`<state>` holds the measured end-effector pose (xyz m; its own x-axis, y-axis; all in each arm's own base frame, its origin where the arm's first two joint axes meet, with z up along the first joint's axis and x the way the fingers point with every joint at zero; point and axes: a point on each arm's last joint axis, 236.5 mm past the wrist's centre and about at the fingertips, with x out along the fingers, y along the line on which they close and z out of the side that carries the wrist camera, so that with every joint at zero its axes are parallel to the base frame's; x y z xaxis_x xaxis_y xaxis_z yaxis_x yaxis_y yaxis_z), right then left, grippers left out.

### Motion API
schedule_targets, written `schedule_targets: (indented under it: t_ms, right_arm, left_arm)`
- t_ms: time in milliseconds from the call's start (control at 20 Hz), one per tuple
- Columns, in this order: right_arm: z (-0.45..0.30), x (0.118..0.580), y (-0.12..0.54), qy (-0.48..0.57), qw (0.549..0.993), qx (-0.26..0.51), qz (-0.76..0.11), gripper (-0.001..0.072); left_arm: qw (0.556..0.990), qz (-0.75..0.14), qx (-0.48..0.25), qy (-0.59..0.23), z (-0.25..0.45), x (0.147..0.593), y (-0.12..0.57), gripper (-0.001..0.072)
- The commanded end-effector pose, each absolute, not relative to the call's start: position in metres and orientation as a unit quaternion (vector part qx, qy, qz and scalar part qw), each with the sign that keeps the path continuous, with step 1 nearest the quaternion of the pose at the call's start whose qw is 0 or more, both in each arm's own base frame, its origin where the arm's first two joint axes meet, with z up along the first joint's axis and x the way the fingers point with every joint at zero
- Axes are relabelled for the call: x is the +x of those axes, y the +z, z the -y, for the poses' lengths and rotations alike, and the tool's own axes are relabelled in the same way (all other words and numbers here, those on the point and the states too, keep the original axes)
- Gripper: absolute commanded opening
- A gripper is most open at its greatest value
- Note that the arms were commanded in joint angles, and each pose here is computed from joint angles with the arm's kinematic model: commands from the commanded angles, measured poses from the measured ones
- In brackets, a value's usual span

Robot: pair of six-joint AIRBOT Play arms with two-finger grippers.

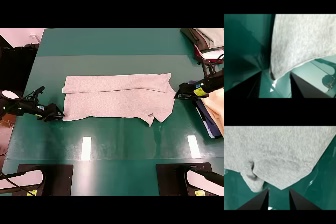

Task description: Fold the shirts.

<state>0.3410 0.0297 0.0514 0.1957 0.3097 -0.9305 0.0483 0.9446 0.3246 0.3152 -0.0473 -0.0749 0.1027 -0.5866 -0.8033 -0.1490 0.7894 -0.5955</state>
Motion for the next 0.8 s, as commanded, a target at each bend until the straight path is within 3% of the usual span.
schedule_targets:
  t_ms: [0, 200, 250, 300, 550, 650, 750]
  right_arm:
    - [-0.031, 0.33, 0.055, 0.085, 0.768, 0.144, -0.619, 0.0311]
    - [-0.032, 0.324, 0.06, 0.086, 0.771, 0.142, -0.615, 0.0311]
    - [-0.032, 0.322, 0.061, 0.086, 0.771, 0.141, -0.616, 0.0311]
    - [-0.031, 0.321, 0.061, 0.084, 0.77, 0.138, -0.617, 0.0311]
    - [-0.024, 0.295, 0.023, 0.061, 0.729, 0.176, -0.658, 0.0322]
    - [-0.025, 0.272, -0.013, 0.048, 0.697, 0.212, -0.684, 0.0519]
    - [-0.038, 0.264, -0.039, 0.045, 0.679, 0.278, -0.678, 0.052]
  left_arm:
    - [0.692, -0.645, -0.28, -0.163, 0.061, 0.318, -0.08, 0.0426]
    - [0.699, -0.646, -0.249, -0.18, 0.086, 0.321, -0.082, 0.0424]
    - [0.697, -0.648, -0.248, -0.183, 0.089, 0.32, -0.082, 0.0293]
    - [0.694, -0.649, -0.25, -0.187, 0.091, 0.318, -0.081, 0.0015]
    - [0.701, -0.638, -0.234, -0.217, 0.093, 0.333, -0.049, 0.0021]
    - [0.719, -0.619, -0.224, -0.225, 0.092, 0.346, -0.03, 0.0021]
    - [0.731, -0.605, -0.219, -0.227, 0.091, 0.352, -0.018, 0.0021]
